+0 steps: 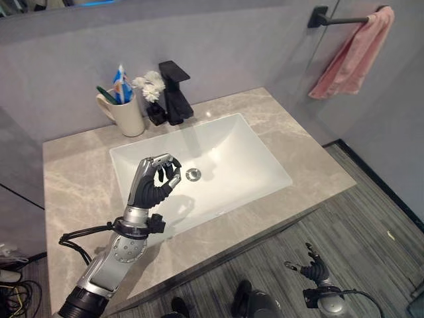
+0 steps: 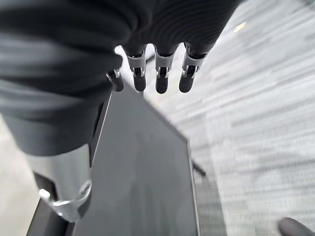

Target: Put brush and paste in cup on sink, flatten towel.

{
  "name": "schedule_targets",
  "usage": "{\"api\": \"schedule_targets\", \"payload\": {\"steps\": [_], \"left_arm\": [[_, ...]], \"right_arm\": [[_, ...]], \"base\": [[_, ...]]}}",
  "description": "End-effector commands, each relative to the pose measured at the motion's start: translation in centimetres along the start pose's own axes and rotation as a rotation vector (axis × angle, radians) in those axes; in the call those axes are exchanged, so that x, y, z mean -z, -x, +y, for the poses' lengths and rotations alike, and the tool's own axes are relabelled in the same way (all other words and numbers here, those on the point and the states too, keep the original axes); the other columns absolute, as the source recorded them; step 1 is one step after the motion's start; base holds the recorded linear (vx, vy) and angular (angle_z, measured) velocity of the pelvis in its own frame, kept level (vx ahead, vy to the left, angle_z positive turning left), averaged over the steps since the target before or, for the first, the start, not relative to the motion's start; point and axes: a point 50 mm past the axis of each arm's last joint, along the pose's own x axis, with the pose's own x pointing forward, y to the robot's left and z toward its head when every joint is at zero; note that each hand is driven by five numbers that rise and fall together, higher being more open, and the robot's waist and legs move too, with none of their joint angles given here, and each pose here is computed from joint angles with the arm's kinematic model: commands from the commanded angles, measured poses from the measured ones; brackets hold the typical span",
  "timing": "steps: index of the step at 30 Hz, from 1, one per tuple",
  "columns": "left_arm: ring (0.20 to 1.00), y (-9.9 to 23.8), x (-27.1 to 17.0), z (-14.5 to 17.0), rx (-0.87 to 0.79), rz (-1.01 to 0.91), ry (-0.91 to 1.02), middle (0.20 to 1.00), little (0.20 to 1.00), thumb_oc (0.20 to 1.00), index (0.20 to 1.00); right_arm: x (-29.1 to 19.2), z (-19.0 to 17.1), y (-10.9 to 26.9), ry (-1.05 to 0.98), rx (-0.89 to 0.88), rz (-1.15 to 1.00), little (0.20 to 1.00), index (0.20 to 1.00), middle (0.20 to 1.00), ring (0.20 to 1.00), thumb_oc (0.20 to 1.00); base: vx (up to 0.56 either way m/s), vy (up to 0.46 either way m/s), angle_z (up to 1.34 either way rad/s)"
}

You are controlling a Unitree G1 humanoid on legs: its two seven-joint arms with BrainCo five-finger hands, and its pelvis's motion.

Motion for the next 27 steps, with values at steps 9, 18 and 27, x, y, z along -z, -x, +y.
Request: {"api": "schedule_targets", "payload": {"steps": [9, 18, 27], "left_arm": [[0.200, -0.3, -0.4, 0.2, -0.090, -0.016, 0.050, 0.200, 0.200, 0.200, 0.200], [0.200, -1.1, 0.3, -1.9, -0.085, 0.028, 0.087, 0.200, 0.200, 0.200, 0.200], [0.200, -0.5, 2.1, -2.1, -0.094, 0.116, 0.053, 0.200, 0.200, 0.200, 0.200]], "right_arm": [[-8.5, -2.3, -2.0, -0.031, 0.226, -0.363, 1.000, 1.000, 1.000, 1.000, 1.000], [-8.9, -3.7, -1.8, 0.004, 0.240, -0.411, 1.000, 1.000, 1.000, 1.000, 1.000], [-11.4, -2.0, -2.8, 0.040, 0.142, -0.490, 1.000, 1.000, 1.000, 1.000, 1.000]], "base": [[-0.11, -0.119, -1.47], [-0.03, -0.256, -0.65], [0.01, -0.120, -0.83]]}}
